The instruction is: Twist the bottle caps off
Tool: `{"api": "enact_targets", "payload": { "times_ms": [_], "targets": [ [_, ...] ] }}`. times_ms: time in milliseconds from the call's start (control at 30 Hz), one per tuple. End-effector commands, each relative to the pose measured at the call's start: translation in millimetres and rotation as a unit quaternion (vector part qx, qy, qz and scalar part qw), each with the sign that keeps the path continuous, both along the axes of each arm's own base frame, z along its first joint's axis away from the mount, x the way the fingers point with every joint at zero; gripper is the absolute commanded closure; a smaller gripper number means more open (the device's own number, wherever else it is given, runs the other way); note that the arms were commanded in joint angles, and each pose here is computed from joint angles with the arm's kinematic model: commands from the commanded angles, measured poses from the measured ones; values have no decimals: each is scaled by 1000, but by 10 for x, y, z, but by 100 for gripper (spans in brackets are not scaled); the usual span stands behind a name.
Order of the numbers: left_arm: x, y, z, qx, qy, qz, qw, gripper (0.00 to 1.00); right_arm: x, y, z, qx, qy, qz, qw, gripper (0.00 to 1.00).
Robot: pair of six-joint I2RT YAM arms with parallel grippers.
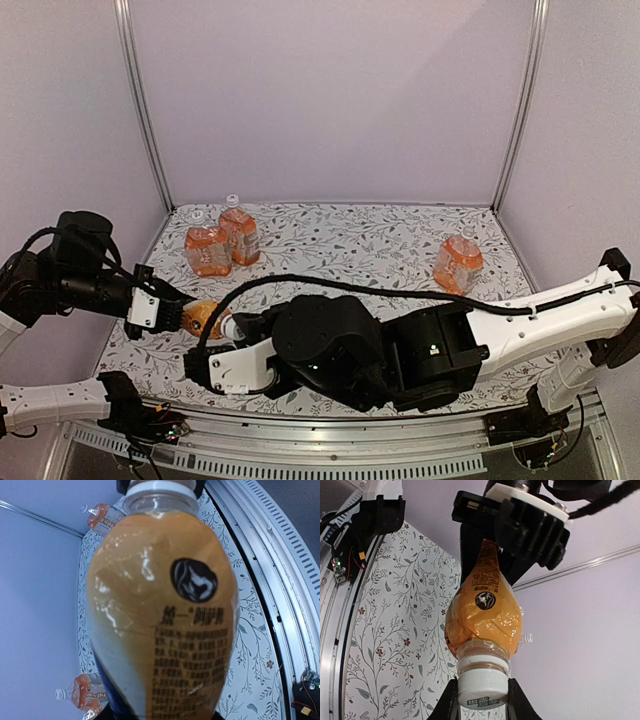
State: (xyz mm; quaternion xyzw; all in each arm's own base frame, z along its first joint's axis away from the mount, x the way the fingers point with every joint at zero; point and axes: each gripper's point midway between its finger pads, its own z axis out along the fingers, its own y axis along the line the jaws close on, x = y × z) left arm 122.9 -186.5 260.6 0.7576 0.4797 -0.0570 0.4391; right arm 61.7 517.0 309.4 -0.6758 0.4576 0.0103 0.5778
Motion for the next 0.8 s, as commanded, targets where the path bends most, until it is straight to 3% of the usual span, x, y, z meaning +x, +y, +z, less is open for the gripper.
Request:
{"api": "enact_targets", "payload": {
  "times_ms": [0, 200, 300, 433, 633, 767],
  "targets": [
    [-3, 170, -174, 47, 14, 24, 999, 69, -44, -107, 351, -55, -232, 10, 971, 100],
    [-14, 184, -198, 53, 13, 20, 998, 69, -178, 56, 219, -116, -391, 30, 912, 100],
    [-13, 185, -193, 54, 11, 19, 998, 69, -217, 131, 177, -133, -445, 38, 885, 100],
    [-7, 190, -195, 56, 9, 20, 998, 69, -240, 175, 241, -132, -483, 37, 865, 100],
    [3, 199, -190, 54, 4, 23, 998, 69, -246, 95, 235, -126, -461, 45, 877, 100],
    [49, 137, -79, 23, 1, 36, 999, 69, -291, 56, 217, -88, -384, 61, 917, 100]
  ]
}}
